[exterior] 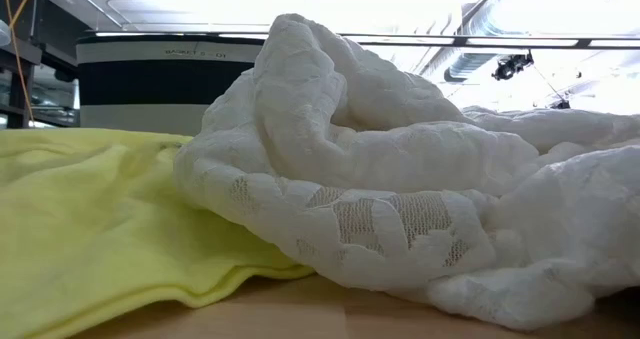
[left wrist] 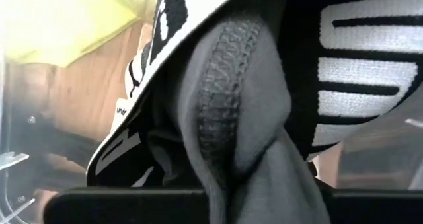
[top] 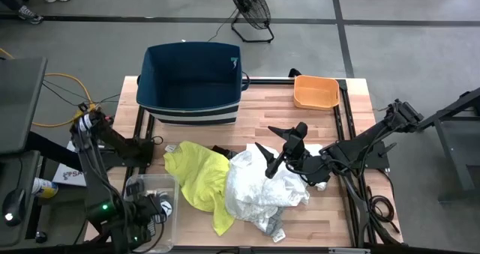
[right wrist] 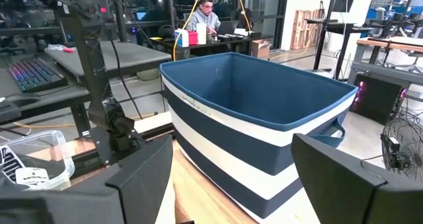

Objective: Pick & Place Cloths
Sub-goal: Put the gray underwear into the transparent bin, then put the white shirt into the laundry bin

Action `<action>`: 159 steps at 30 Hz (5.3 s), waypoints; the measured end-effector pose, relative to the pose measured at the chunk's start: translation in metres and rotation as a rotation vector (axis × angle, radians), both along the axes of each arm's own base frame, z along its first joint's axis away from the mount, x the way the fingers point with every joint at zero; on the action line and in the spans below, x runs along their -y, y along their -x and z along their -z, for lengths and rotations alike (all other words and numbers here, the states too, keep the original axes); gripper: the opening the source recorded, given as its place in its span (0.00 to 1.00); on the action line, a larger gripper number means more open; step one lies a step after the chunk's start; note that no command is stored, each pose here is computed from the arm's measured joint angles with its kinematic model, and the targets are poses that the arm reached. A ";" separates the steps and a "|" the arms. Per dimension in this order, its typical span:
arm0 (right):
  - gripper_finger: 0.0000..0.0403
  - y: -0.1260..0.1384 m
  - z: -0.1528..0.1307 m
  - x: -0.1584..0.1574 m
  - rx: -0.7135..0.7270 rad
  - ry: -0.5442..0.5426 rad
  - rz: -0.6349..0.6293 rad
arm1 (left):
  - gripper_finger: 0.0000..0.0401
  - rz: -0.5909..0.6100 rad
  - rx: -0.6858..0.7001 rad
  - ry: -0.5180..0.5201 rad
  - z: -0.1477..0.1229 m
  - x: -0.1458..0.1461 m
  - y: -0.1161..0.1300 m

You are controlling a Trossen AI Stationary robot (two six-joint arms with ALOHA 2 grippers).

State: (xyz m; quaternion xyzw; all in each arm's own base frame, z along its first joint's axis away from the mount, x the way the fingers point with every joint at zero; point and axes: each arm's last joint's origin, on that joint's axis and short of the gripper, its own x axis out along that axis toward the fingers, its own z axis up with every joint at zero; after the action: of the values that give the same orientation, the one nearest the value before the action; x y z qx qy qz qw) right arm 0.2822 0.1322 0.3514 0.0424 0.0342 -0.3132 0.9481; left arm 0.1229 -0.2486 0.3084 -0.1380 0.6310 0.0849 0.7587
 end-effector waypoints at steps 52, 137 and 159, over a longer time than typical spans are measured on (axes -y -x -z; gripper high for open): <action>0.75 -0.001 0.001 0.000 -0.010 0.000 -0.028 | 0.42 0.155 -0.040 0.075 0.038 -0.045 -0.005; 0.49 -0.068 0.193 0.059 -0.785 -0.553 -0.208 | 0.92 -0.141 0.542 -0.467 -0.076 -0.165 -0.024; 0.04 -0.050 0.102 0.065 -0.469 -0.526 -0.379 | 0.92 -0.145 0.549 -0.457 -0.077 -0.164 -0.025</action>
State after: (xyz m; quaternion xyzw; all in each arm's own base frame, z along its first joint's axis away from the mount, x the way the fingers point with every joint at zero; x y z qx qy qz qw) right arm 0.3325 0.0674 0.2494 0.2040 0.3362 -0.1143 0.9123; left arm 0.1474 -0.0845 0.3849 -0.0266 0.3571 0.2371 0.9031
